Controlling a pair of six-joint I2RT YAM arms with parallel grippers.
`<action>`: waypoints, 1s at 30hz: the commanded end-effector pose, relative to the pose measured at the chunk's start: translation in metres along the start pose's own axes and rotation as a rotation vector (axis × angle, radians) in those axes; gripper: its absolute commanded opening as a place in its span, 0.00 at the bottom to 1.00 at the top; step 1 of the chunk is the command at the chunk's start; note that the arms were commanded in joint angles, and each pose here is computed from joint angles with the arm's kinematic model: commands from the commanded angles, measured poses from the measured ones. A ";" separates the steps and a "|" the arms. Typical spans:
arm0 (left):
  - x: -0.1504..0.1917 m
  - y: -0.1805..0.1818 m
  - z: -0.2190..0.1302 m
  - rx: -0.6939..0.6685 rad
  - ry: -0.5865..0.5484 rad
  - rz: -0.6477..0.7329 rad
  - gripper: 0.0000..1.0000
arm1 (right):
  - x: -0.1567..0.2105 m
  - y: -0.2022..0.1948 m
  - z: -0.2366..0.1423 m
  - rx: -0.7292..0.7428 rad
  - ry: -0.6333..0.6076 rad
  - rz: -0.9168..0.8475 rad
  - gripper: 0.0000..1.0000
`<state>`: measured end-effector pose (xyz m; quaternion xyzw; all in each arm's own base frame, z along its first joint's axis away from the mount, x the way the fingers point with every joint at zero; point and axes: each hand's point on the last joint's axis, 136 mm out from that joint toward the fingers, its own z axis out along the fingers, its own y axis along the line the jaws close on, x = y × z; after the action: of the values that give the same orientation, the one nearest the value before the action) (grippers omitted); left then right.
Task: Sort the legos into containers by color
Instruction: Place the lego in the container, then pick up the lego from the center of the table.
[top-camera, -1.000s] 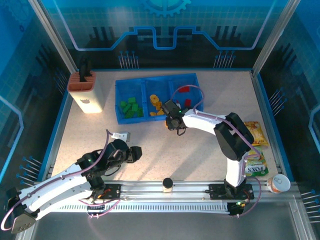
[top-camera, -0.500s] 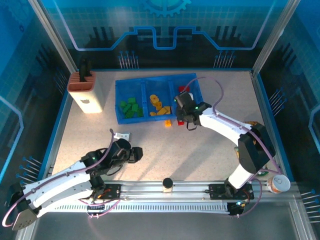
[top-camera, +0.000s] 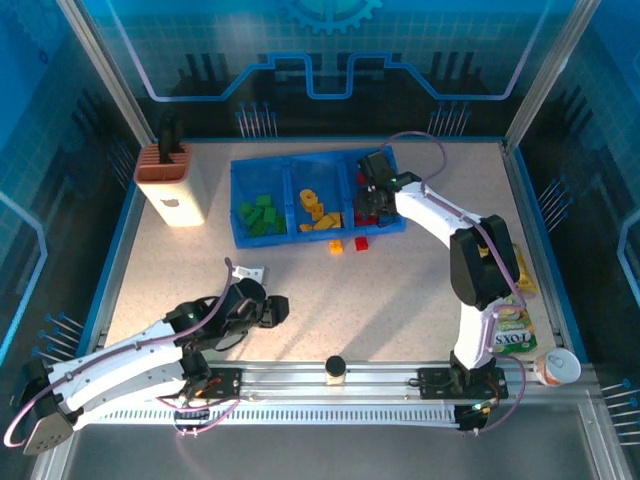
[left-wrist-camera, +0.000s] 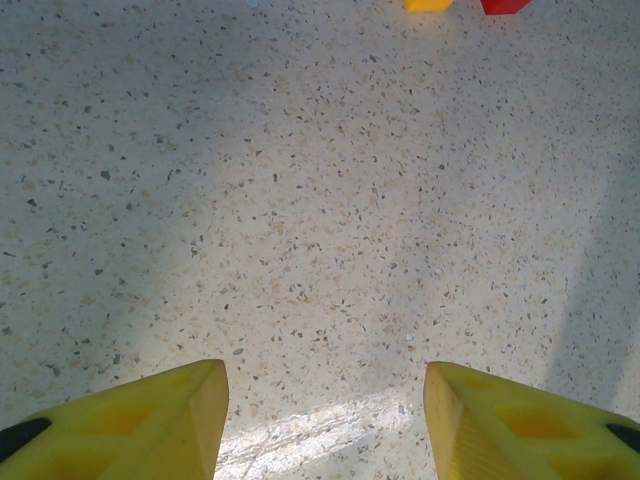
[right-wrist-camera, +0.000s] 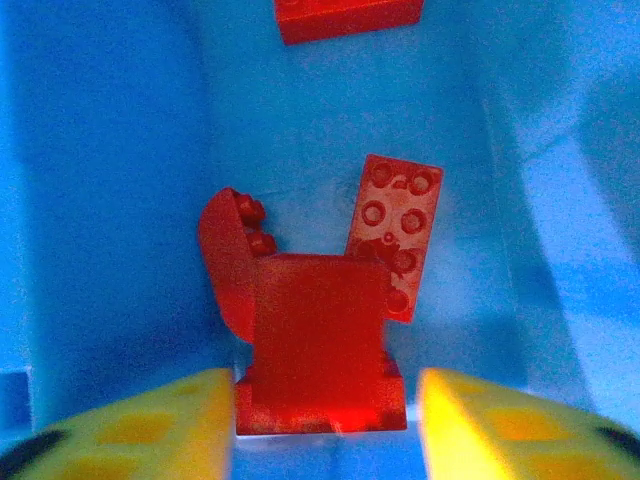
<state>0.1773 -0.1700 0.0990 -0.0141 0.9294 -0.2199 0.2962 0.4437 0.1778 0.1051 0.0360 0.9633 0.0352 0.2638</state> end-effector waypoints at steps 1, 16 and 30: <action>-0.010 -0.011 -0.005 0.013 -0.017 -0.001 0.56 | 0.008 0.002 -0.010 -0.015 0.016 -0.015 0.69; -0.047 -0.068 0.046 -0.089 0.068 0.057 0.66 | 0.053 -0.008 -0.094 -0.162 -0.134 0.004 0.73; -0.073 -0.090 0.150 -0.342 0.180 0.155 0.65 | 0.112 -0.049 -0.125 -0.174 -0.172 0.045 0.74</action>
<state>0.3016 -0.3043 0.0696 0.0155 0.9720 -0.0706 0.2236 0.2911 0.1419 0.1490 0.0247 0.9333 0.1225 0.3367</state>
